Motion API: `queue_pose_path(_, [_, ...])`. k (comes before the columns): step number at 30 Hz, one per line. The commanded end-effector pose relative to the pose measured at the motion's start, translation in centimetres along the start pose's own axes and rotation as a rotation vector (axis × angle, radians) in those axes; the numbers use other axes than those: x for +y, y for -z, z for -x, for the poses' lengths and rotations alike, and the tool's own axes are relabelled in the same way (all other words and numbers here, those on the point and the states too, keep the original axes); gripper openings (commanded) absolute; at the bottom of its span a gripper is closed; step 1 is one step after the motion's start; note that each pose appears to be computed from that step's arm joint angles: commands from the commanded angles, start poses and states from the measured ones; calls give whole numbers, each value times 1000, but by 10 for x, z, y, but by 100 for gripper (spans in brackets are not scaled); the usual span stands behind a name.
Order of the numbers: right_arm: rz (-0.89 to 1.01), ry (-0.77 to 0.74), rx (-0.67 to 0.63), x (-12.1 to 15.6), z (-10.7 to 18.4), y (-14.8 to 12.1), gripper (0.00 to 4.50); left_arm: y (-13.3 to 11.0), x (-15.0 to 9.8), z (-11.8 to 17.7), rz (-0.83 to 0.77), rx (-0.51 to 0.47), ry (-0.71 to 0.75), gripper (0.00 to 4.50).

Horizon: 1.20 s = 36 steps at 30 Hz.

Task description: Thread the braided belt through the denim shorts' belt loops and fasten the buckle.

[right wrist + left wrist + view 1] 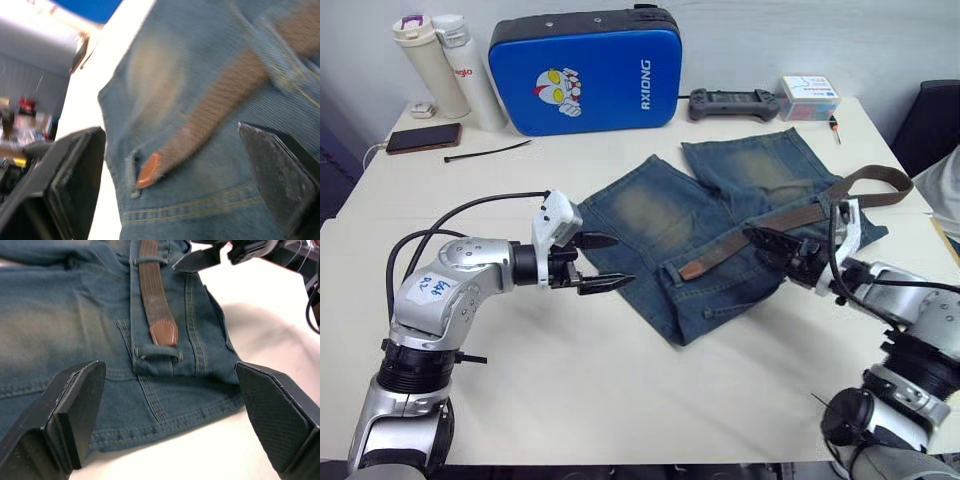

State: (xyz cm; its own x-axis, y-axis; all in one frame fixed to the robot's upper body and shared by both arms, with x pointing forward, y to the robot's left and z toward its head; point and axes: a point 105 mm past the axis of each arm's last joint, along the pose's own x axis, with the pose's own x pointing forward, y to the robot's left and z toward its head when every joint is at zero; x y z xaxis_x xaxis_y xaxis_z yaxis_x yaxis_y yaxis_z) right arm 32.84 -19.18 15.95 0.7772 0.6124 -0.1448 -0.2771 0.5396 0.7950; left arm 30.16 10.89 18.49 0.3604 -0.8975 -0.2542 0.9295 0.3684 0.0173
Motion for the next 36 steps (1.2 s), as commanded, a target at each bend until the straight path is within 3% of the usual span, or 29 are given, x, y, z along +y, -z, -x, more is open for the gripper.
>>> queue_pose_path(1, [-59, -12, -38, 7, -7, 2, 448, -7, -8, 2, -52, -1, 21, 450])
queue_pose_path(15, [-141, -19, -16, 18, -27, 10, 448, -7, -9, 3, -60, 3, 0, 450])
queue_pose_path(24, [-222, -66, -80, 22, -34, 5, 448, -7, -9, 4, -68, -6, -13, 450])
queue_pose_path(34, [-202, 12, -45, 9, -46, 20, 448, -15, -12, -1, -83, -30, 1, 450])
queue_pose_path(36, [-188, 14, -40, 9, -47, 21, 399, -12, -12, -1, -82, -23, -2, 450])
